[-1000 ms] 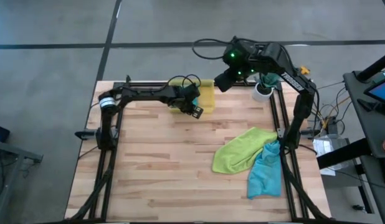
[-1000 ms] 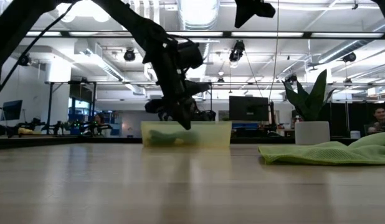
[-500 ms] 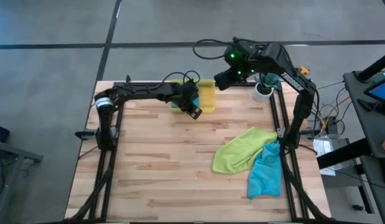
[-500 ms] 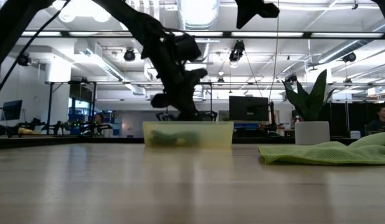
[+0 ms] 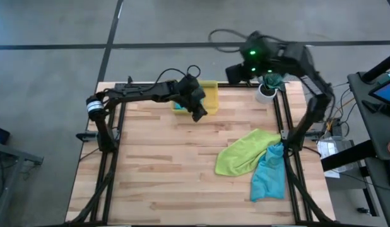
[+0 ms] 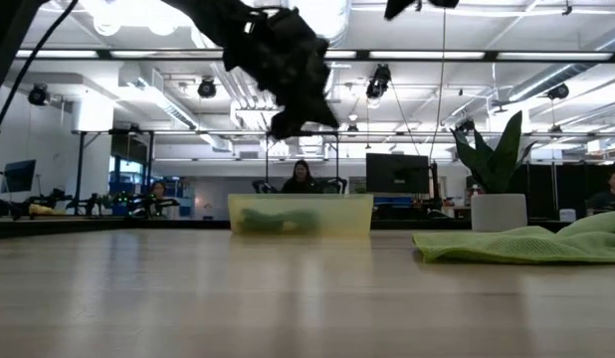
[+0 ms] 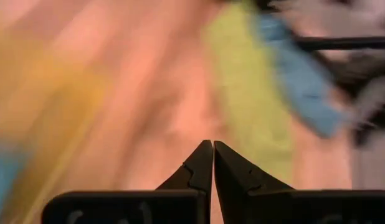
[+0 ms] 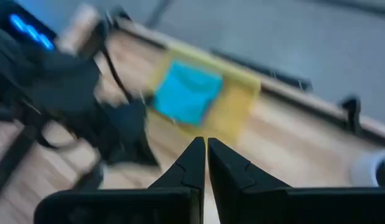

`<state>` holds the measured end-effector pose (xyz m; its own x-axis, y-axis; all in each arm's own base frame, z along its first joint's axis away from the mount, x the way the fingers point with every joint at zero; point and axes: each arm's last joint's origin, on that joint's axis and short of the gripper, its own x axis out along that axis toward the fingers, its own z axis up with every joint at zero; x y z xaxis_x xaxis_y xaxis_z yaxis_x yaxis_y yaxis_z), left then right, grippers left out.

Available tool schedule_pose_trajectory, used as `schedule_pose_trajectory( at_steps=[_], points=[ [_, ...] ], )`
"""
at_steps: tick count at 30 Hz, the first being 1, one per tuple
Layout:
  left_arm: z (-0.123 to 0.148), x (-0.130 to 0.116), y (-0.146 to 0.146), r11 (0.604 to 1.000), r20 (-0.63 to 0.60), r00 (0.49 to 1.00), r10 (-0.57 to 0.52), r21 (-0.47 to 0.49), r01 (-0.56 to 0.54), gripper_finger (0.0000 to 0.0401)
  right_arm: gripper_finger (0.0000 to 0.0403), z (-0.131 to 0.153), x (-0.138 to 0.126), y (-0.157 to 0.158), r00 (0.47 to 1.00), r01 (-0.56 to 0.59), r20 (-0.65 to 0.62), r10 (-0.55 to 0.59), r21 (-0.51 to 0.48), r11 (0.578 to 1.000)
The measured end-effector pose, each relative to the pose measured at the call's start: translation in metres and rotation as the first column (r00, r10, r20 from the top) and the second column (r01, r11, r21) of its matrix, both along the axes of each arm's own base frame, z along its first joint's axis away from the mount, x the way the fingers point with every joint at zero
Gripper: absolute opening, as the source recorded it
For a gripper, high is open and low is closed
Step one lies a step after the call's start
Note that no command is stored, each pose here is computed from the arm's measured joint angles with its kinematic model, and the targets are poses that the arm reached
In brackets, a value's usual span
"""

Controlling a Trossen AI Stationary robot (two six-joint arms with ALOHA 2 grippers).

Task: Fold microfiber towels
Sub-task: Fold the green microfiber cloth

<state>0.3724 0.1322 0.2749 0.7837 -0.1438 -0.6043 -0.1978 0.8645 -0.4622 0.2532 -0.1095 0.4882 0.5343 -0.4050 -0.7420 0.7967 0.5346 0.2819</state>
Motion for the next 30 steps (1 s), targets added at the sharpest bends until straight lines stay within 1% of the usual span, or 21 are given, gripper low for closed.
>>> schedule_pose_trajectory(
  at_steps=[2, 4, 6, 8, 10, 11, 12, 13, 15, 17, 20, 22, 24, 27, 30],
  points=[
    [0.006, 0.005, -0.005, 0.995, 0.088, 0.992, -0.094, 0.036, 0.091, 0.0000, 0.0014, 0.015, -0.010, 0.006, 0.997, -0.014, 0.077, 0.021, -0.080, 0.997],
    [0.012, 0.010, -0.008, 0.989, 0.154, 0.979, -0.133, 0.091, 0.120, 0.0000, 0.0013, 0.028, -0.023, 0.011, 0.990, -0.025, 0.132, 0.044, -0.146, 0.989],
    [0.015, 0.012, -0.008, 0.987, 0.184, 0.973, -0.138, 0.101, 0.121, 0.0000, 0.0013, 0.036, -0.036, 0.017, 0.986, -0.034, 0.153, 0.061, -0.176, 0.984],
    [0.023, 0.013, -0.007, 0.984, 0.216, 0.963, -0.162, 0.102, 0.143, 0.0000, 0.0013, 0.037, -0.048, 0.021, 0.990, -0.036, 0.128, 0.058, -0.171, 0.985],
    [0.036, 0.013, -0.009, 0.976, 0.256, 0.944, -0.207, 0.120, 0.182, 0.0000, 0.0013, 0.033, -0.056, 0.024, 0.997, -0.046, 0.055, 0.054, -0.142, 0.989],
    [0.045, 0.013, -0.012, 0.967, 0.282, 0.928, -0.241, 0.147, 0.206, 0.0000, 0.0013, 0.029, -0.060, 0.025, 0.999, -0.053, 0.008, 0.054, -0.122, 0.991],
    [0.055, 0.012, -0.015, 0.957, 0.305, 0.912, -0.274, 0.185, 0.226, 0.0000, 0.0013, 0.027, -0.059, 0.025, 0.998, -0.061, -0.012, 0.060, -0.114, 0.992],
    [0.065, 0.010, -0.019, 0.942, 0.323, 0.894, -0.312, 0.227, 0.246, 0.0000, 0.0013, 0.025, -0.057, 0.025, 0.996, -0.086, -0.003, 0.086, -0.103, 0.991],
    [0.084, 0.009, -0.028, 0.909, 0.344, 0.859, -0.379, 0.315, 0.274, 0.0000, 0.0013, 0.019, -0.056, 0.028, 0.987, -0.161, 0.015, 0.161, -0.016, 0.987],
    [0.097, 0.008, -0.037, 0.890, 0.320, 0.853, -0.412, 0.343, 0.301, 0.0000, 0.0013, 0.011, -0.051, 0.028, 0.979, -0.206, 0.017, 0.205, 0.060, 0.977],
    [0.094, 0.012, -0.052, 0.875, 0.225, 0.873, -0.432, 0.338, 0.346, 0.0000, 0.0013, -0.009, -0.040, 0.026, 0.966, -0.244, -0.064, 0.252, 0.112, 0.963],
    [0.083, 0.015, -0.063, 0.869, 0.144, 0.887, -0.439, 0.319, 0.378, 0.0000, 0.0013, -0.022, -0.034, 0.025, 0.947, -0.282, -0.125, 0.296, 0.118, 0.952],
    [0.072, 0.018, -0.073, 0.866, 0.098, 0.892, -0.442, 0.304, 0.396, 0.0000, 0.0013, -0.034, -0.031, 0.025, 0.926, -0.310, -0.178, 0.332, 0.142, 0.940],
    [0.060, 0.024, -0.088, 0.850, 0.070, 0.877, -0.475, 0.292, 0.437, 0.0000, 0.0013, -0.045, -0.027, 0.025, 0.913, -0.329, -0.181, 0.365, 0.202, 0.922],
    [0.048, 0.034, -0.097, 0.833, 0.053, 0.865, -0.499, 0.304, 0.462, 0.0000, 0.0013, -0.044, -0.029, 0.027, 0.906, -0.358, -0.166, 0.388, 0.183, 0.915]
  ],
)
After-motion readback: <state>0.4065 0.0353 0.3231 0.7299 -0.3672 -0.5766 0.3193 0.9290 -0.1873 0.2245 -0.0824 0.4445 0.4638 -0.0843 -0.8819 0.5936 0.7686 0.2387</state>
